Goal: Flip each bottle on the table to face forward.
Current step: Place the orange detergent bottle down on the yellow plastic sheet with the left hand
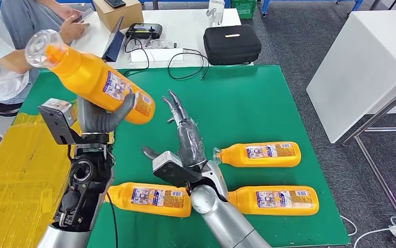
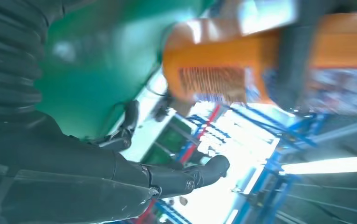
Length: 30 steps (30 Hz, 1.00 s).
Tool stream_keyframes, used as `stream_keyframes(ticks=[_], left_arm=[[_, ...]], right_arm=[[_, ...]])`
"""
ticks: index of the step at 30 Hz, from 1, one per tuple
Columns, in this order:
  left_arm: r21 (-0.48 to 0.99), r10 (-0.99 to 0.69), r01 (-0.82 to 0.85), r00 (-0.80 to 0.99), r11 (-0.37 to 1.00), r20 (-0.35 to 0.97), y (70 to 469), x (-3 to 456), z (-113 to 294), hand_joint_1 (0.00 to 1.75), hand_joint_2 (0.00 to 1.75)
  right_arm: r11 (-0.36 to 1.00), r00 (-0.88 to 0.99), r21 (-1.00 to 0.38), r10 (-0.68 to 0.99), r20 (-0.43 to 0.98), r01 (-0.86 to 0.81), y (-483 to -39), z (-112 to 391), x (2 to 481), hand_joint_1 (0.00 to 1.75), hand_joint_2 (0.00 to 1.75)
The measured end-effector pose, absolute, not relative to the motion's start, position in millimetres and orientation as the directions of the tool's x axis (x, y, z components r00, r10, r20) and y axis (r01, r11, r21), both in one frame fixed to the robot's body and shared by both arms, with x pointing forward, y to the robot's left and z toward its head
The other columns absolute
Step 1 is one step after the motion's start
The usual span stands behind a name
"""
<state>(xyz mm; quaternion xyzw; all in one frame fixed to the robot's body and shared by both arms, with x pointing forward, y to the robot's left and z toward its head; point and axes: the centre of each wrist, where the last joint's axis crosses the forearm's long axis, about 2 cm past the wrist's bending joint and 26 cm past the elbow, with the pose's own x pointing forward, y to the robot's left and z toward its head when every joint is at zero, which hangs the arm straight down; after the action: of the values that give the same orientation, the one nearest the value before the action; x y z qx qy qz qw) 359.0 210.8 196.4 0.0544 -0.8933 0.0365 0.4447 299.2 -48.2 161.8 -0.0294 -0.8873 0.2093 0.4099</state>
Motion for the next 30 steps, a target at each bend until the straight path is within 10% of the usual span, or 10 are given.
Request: stream_keyframes(ticks=[8, 13, 17, 30], left_arm=[[0.162, -0.495, -0.529, -0.582, 0.833, 0.646, 267, 370, 215, 1.75, 1.75], [0.502, -0.962, -0.821, -0.247, 0.272, 0.118, 317, 373, 230, 1.75, 1.75], [0.626, -0.999, -0.779, -0.007, -0.017, -0.037, 364, 375, 220, 1.75, 1.75], [0.789, -0.974, -0.583, 0.209, -0.194, -0.085, 431, 367, 173, 1.75, 1.75]], right_arm=[[0.94, -0.732, -0.313, 0.118, 0.671, -0.136, -59, 199, 281, 0.0, 1.75], [0.951, -0.763, -0.273, 0.067, 0.643, -0.146, -67, 212, 272, 0.0, 1.75], [0.959, -0.786, -0.24, 0.032, 0.617, -0.149, -75, 218, 266, 0.0, 1.75], [0.964, -0.829, -0.223, 0.004, 0.56, -0.146, -89, 226, 255, 0.0, 1.75]])
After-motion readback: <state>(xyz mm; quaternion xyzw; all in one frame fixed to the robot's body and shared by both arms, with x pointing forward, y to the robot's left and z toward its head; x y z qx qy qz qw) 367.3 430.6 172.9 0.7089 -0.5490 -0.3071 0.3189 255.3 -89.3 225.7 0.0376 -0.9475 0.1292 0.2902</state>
